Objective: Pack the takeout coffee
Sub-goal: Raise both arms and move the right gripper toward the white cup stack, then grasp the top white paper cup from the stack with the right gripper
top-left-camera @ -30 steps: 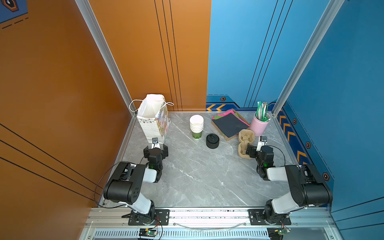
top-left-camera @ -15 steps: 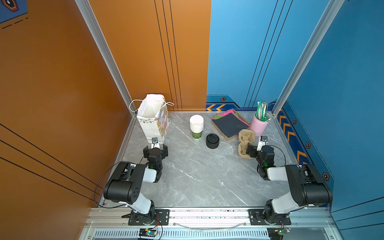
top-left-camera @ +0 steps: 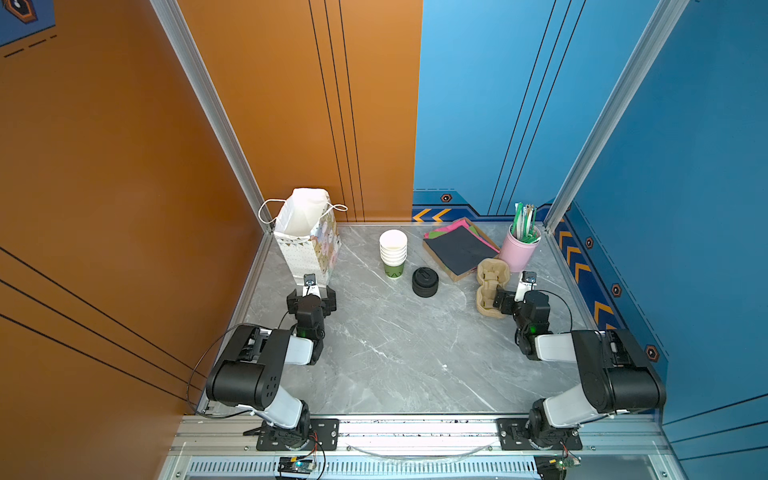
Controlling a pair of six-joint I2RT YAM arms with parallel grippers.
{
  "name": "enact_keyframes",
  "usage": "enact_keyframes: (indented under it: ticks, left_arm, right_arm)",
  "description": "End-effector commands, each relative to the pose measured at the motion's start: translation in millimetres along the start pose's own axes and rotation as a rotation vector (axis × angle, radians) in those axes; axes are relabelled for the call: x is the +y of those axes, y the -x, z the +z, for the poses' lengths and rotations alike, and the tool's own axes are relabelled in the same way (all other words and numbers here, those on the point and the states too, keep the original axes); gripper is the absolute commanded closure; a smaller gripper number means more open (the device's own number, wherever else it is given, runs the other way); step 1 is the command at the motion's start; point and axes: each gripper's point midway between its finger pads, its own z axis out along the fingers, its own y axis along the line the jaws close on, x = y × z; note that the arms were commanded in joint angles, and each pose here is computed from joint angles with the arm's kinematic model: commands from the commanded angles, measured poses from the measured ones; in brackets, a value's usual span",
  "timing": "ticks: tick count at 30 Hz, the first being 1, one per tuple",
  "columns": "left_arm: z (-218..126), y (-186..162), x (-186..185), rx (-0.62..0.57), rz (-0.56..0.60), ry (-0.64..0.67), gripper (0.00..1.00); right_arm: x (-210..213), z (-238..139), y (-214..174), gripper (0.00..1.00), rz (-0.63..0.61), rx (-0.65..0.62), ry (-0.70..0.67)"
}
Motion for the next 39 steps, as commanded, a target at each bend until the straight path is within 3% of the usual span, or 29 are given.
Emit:
enact_keyframes:
  ticks: [1, 8, 12, 18, 22, 31, 39]
  left_arm:
    - [-14.0, 16.9, 5.2, -0.077, 0.031, 0.051, 0.02]
    - [-50.7, 52.7, -25.6, -0.149, 0.197, 0.107, 0.02]
    - [-75.7, 71.0, -60.8, -0.127, 0.272, 0.001, 0.02]
    - [-112.3, 96.7, -80.7, 0.005, 0.098, -0.282, 0.02]
    - [-134.4, 103.7, -91.0, 0.057, 0.073, -0.452, 0.02]
    - [-155.7, 99.4, -109.1, 0.118, -0.024, -0.662, 0.02]
    - [-151.1, 95.5, -112.3, 0.158, -0.057, -0.677, 0.02]
  right_arm:
    - [2.4, -11.6, 30.8, 0.0, -0.017, -0.03, -0.004]
    - [23.6, -60.6, 100.8, 0.0, -0.043, -0.052, 0.045]
    - [51.6, -91.8, 149.2, 0.0, -0.007, -0.068, 0.155]
    - [116.2, -112.5, 187.1, 0.0, -0.051, 0.014, 0.289]
    - [172.2, -106.8, 195.9, 0.0, -0.086, 0.109, 0.362]
    - [271.0, -74.4, 194.9, 0.28, -0.105, 0.322, 0.432]
    - [326.6, -29.3, 189.4, 0.46, -0.053, 0.398, 0.461]
